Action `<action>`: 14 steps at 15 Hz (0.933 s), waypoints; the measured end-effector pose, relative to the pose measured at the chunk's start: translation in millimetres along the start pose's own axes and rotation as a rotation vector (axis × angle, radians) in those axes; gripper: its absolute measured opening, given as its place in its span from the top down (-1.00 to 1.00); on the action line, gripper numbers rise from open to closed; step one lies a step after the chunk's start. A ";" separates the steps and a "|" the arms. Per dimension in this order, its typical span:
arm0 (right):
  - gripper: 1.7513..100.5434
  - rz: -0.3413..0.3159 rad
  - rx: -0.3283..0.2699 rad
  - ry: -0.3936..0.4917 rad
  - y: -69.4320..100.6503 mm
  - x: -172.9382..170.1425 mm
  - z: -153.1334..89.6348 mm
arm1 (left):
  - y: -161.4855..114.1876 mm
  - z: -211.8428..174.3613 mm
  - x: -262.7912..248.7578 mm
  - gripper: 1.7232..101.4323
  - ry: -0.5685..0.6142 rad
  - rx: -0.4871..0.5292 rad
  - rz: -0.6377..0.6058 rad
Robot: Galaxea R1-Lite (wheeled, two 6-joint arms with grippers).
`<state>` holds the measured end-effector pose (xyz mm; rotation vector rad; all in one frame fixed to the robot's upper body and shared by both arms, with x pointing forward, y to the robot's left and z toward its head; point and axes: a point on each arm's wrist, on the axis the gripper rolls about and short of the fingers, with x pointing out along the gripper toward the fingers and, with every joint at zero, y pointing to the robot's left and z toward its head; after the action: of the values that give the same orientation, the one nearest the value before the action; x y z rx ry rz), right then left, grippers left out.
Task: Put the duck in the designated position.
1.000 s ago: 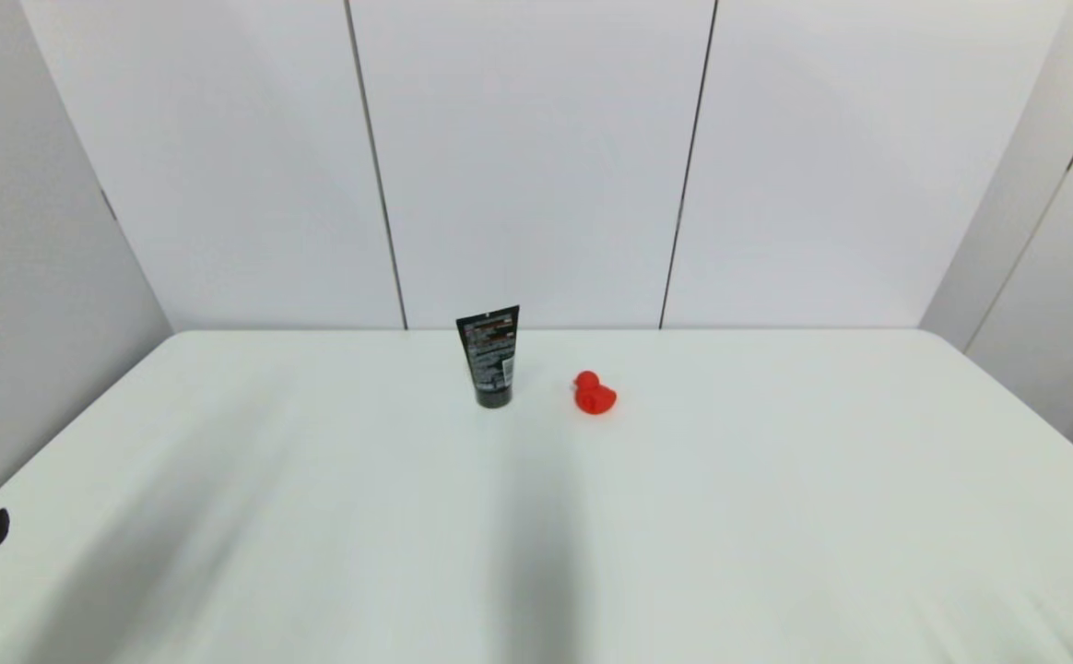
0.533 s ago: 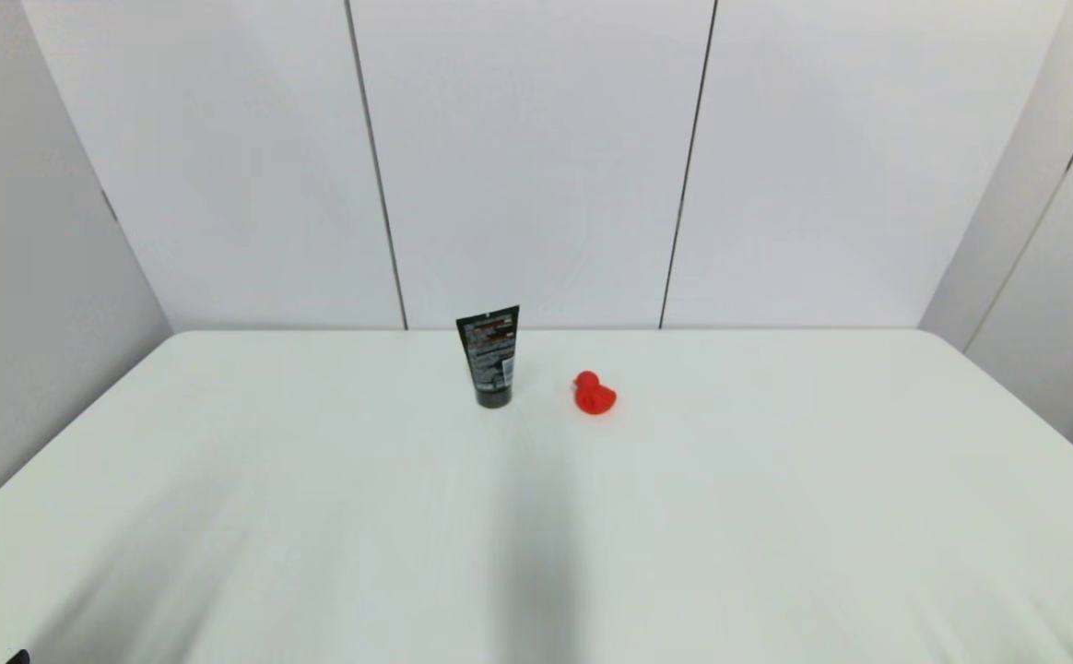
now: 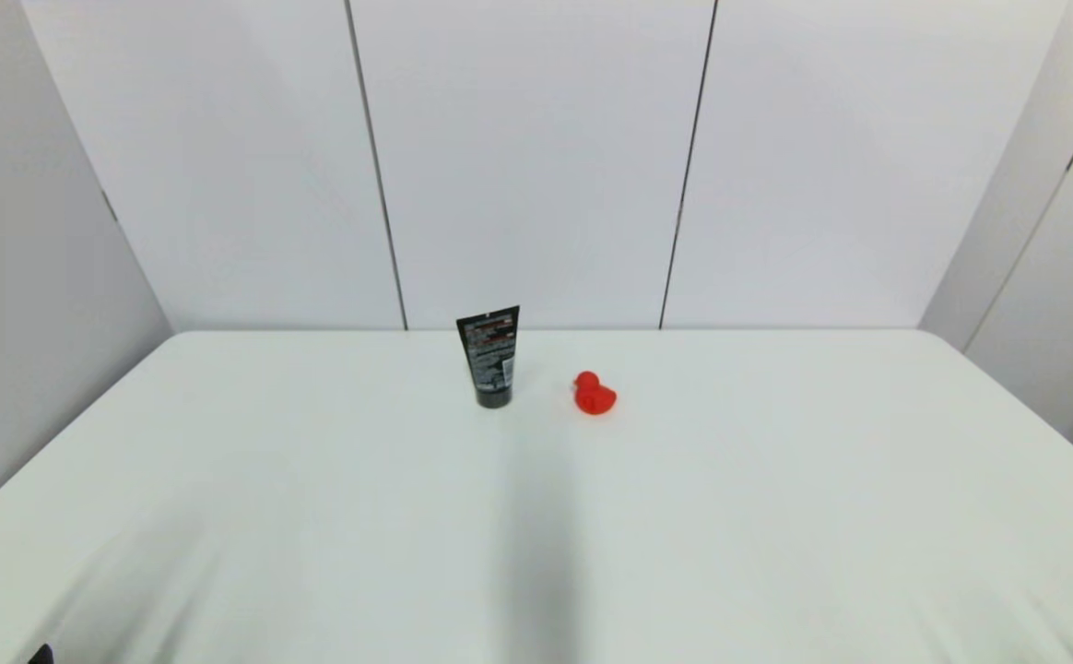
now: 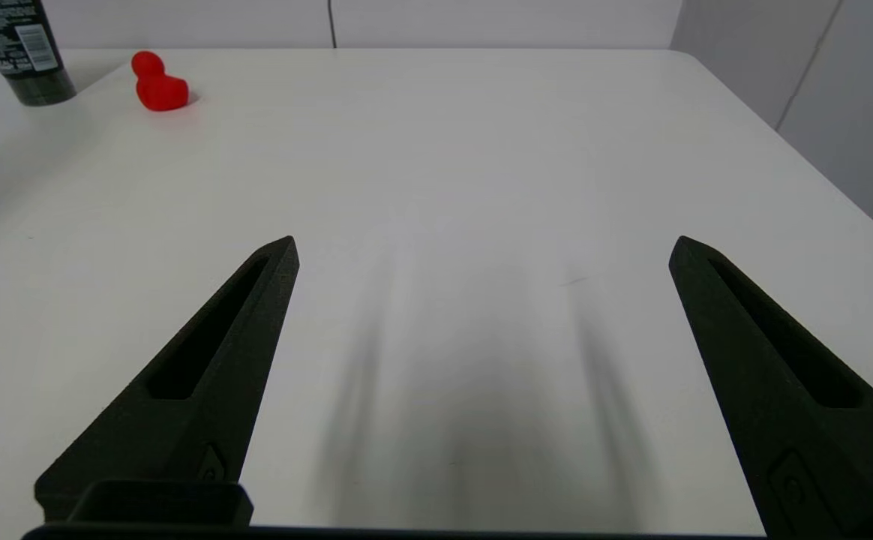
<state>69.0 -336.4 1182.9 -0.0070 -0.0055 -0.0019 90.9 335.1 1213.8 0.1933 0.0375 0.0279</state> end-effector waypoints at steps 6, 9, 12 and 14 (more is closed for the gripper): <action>-0.95 0.000 0.000 0.000 0.0 0.0 0.0 | -5.0 -20.5 -10.5 -0.93 0.011 -0.020 -0.032; -0.95 0.000 0.000 0.000 0.0 0.0 0.0 | -8.0 -30.2 -15.4 -0.93 0.031 -0.042 -0.087; -0.95 0.000 0.001 0.000 0.0 0.0 0.0 | -8.1 -31.3 -19.0 -0.93 -0.014 -0.102 -0.081; -0.95 0.000 0.001 0.000 0.0 0.0 0.0 | -8.2 -31.8 -20.1 -0.93 -0.029 -0.110 -0.078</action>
<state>69.0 -336.4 1182.9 -0.0058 -0.0055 -0.0019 69.7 332.5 1181.8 0.0822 0.0150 -0.0505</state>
